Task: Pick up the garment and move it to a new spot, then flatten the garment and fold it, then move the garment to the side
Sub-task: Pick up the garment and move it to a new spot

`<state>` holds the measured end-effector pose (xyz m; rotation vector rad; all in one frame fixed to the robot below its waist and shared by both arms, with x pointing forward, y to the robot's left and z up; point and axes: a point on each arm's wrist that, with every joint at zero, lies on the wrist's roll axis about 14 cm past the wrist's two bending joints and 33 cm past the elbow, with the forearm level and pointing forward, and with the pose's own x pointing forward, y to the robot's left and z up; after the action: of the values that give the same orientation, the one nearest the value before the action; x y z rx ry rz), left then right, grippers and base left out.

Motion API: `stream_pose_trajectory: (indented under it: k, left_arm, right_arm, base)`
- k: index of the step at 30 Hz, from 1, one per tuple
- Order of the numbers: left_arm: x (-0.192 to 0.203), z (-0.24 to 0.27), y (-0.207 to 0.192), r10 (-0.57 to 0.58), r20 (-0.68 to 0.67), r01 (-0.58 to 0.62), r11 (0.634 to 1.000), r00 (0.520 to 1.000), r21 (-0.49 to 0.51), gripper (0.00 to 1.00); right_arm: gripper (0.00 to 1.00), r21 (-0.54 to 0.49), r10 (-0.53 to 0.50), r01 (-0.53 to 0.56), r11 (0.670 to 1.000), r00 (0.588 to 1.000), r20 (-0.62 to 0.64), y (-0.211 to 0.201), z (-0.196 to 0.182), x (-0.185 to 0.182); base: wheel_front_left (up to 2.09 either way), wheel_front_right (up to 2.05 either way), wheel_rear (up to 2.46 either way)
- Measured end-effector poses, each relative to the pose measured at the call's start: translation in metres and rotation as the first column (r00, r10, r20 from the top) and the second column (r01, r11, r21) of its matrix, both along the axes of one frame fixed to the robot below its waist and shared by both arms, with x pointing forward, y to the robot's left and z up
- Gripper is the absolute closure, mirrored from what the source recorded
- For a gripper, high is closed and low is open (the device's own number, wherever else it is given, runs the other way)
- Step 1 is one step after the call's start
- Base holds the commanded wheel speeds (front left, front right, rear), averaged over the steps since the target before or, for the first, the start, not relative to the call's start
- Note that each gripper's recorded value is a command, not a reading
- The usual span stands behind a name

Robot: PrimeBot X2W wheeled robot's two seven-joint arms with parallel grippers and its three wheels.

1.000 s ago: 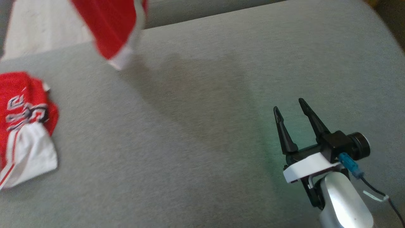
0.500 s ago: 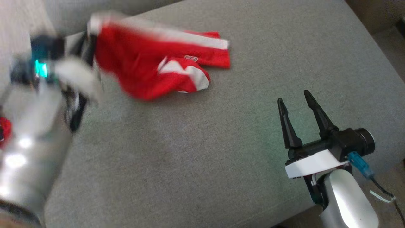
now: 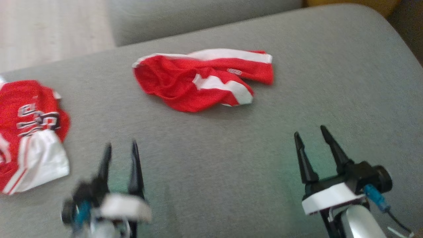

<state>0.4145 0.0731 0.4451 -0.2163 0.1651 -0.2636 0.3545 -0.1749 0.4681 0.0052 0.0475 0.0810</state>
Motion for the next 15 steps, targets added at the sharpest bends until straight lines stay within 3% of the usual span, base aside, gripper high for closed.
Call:
stream_pose_trajectory:
  k: [3, 8, 15]
  left_arm:
    - [-0.040, 0.002, 0.020, 0.076, 0.014, -0.076, 0.997, 0.997, 0.021, 0.00]
    - [-0.066, 0.041, 0.057, 0.202, 0.152, -0.210, 0.977, 0.968, 0.040, 0.00]
    - [-0.110, 0.040, 0.083, 0.276, 0.166, -0.292, 0.953, 0.947, 0.081, 0.00]
  right_arm:
    - [0.00, 0.014, 0.064, -0.064, 0.998, 0.998, 0.007, 0.022, 0.001, -0.002]
    - [0.00, 0.023, 0.156, -0.157, 0.987, 0.988, 0.017, 0.052, 0.004, -0.005]
    - [0.00, 0.040, 0.197, -0.197, 0.980, 0.980, 0.002, 0.065, -0.001, -0.021]
  base:
    - [0.00, 0.00, 0.00]
    - [0.00, 0.00, 0.00]
    - [0.00, 0.00, 0.00]
